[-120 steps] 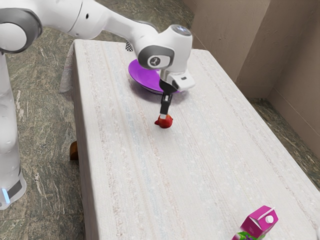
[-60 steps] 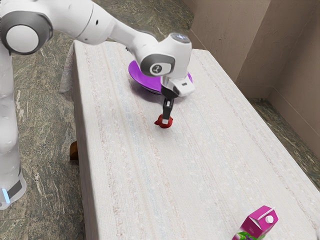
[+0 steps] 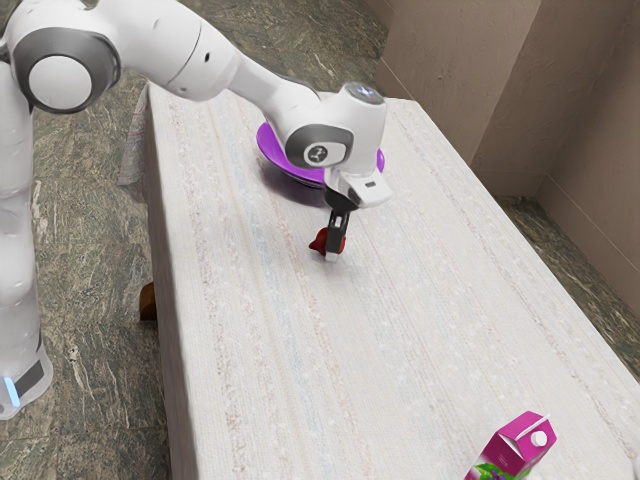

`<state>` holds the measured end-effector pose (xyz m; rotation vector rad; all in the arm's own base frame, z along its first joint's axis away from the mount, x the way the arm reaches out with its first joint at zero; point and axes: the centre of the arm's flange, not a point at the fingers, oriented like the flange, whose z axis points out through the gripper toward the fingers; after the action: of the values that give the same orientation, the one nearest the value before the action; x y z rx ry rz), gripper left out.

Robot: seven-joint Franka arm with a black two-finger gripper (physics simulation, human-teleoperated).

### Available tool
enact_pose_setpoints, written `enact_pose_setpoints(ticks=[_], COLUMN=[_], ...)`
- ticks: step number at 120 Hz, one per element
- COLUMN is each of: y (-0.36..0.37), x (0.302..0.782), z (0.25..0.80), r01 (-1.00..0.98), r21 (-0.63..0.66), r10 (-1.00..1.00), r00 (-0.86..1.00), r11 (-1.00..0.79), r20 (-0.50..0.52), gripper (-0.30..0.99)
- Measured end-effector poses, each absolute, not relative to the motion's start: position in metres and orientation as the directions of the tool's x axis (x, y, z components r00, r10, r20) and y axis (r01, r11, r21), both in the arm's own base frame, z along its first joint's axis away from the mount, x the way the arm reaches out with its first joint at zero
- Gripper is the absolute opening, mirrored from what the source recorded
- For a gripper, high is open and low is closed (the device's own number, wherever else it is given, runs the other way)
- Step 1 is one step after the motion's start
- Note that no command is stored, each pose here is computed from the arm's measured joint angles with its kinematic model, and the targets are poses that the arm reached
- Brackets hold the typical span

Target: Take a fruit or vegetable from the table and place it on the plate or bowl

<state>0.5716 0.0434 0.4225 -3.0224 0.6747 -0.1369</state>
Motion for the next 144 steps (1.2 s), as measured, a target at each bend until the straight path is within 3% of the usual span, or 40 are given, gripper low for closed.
enact_pose_setpoints(ticks=[24,42,57,77,97,144], y=[0.053,0.057,0.055,0.067,0.185,0.241], x=[0.569,0.568,0.566,0.543,0.498,0.468], z=[0.415,0.415,0.433,0.506,0.568,0.619], r01=[-0.406,-0.4,-0.401,-0.363,-0.124,0.055], r21=[-0.046,-0.045,-0.063,-0.097,-0.091,-0.086], r10=[-0.408,-0.402,-0.405,-0.374,-0.137,0.043], r00=[0.91,0.913,0.911,0.917,0.978,0.989], r11=[-0.913,-0.915,-0.914,-0.927,-0.988,-0.995], r20=[0.069,0.066,0.081,0.139,0.156,0.139], gripper=[0.59,0.38,0.31,0.31,0.32,0.32])
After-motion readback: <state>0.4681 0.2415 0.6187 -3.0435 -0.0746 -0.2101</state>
